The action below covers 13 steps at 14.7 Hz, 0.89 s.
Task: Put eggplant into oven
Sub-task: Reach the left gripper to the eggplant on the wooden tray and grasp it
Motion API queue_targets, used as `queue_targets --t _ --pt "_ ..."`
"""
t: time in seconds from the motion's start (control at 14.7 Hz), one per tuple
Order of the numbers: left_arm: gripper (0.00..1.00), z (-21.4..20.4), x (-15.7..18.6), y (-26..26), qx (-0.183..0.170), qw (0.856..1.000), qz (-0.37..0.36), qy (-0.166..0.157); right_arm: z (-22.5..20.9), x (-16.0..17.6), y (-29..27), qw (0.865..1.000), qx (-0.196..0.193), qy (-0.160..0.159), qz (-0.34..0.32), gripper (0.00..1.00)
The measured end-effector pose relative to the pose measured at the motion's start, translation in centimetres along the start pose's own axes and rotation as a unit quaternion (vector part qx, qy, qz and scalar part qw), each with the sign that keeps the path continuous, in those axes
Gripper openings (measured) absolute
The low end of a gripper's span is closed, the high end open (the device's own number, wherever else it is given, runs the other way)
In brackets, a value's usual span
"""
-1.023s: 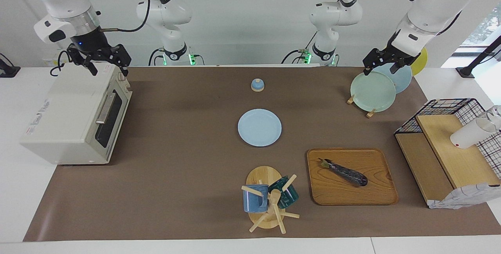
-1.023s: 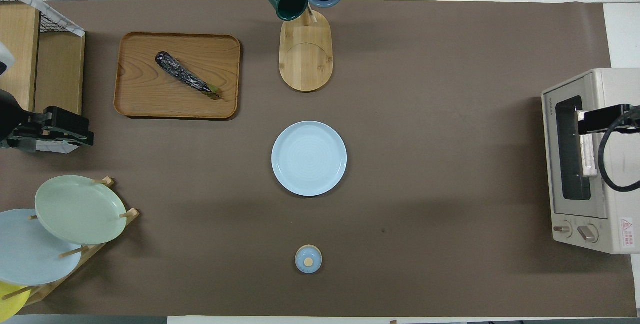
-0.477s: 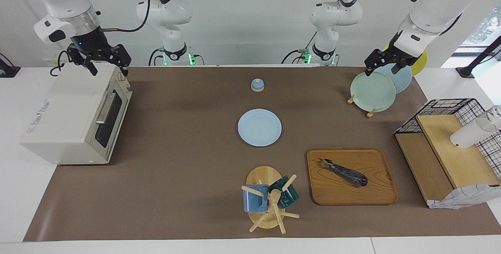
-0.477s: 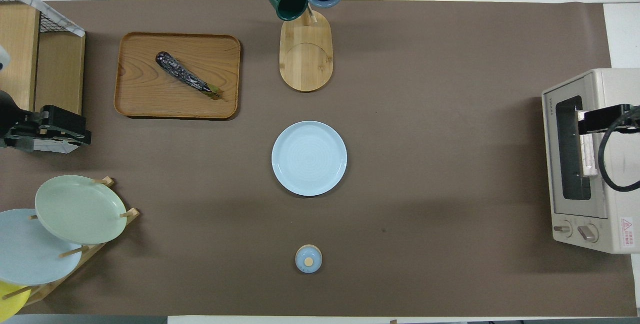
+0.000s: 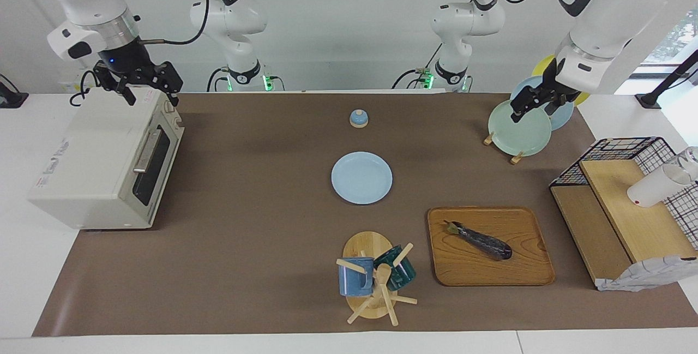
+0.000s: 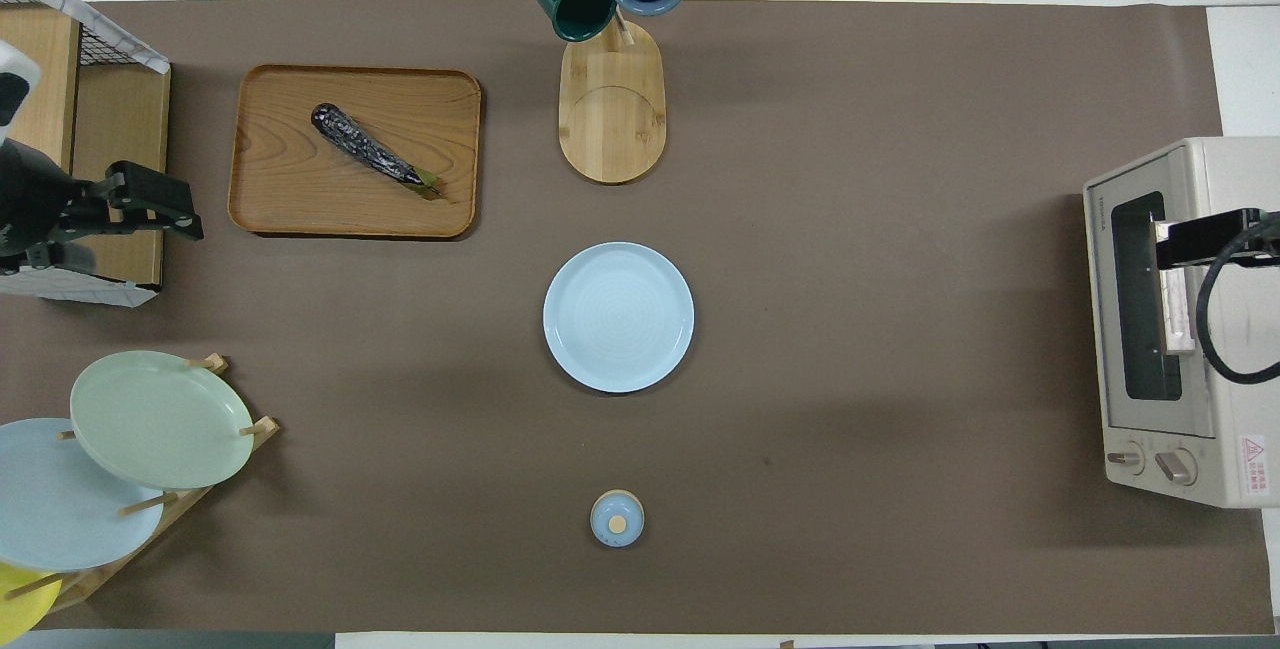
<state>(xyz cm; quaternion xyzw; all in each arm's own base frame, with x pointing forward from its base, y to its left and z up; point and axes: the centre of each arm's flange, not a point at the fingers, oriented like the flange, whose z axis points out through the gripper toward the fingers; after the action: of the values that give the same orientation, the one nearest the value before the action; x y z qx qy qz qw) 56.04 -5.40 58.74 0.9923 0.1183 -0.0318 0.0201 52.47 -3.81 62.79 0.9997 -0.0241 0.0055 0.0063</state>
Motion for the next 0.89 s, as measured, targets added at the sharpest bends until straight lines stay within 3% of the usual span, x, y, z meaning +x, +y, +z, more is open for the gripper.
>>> queue_targets --t 0.27,0.48,0.68,0.82,0.89 --pt "1.00 7.3 5.2 1.6 0.005 0.995 -0.096 -0.018 0.0 0.0 0.0 1.000 0.000 0.000 0.000 1.00" --pt "1.00 13.3 9.7 3.1 0.006 0.983 -0.180 -0.019 0.0 0.0 0.0 1.000 0.000 0.000 0.000 1.00" --pt "1.00 18.9 12.8 6.6 0.016 0.960 -0.278 -0.019 0.1 0.0 0.0 1.000 0.000 -0.001 0.000 1.00" --pt "1.00 21.6 14.7 8.5 0.003 0.938 -0.346 0.002 0.1 0.0 0.5 1.000 0.000 -0.002 0.005 1.00" --pt "1.00 22.4 15.3 8.9 -0.008 0.928 -0.371 0.012 0.5 -0.1 0.9 1.000 0.000 -0.005 0.008 0.92"
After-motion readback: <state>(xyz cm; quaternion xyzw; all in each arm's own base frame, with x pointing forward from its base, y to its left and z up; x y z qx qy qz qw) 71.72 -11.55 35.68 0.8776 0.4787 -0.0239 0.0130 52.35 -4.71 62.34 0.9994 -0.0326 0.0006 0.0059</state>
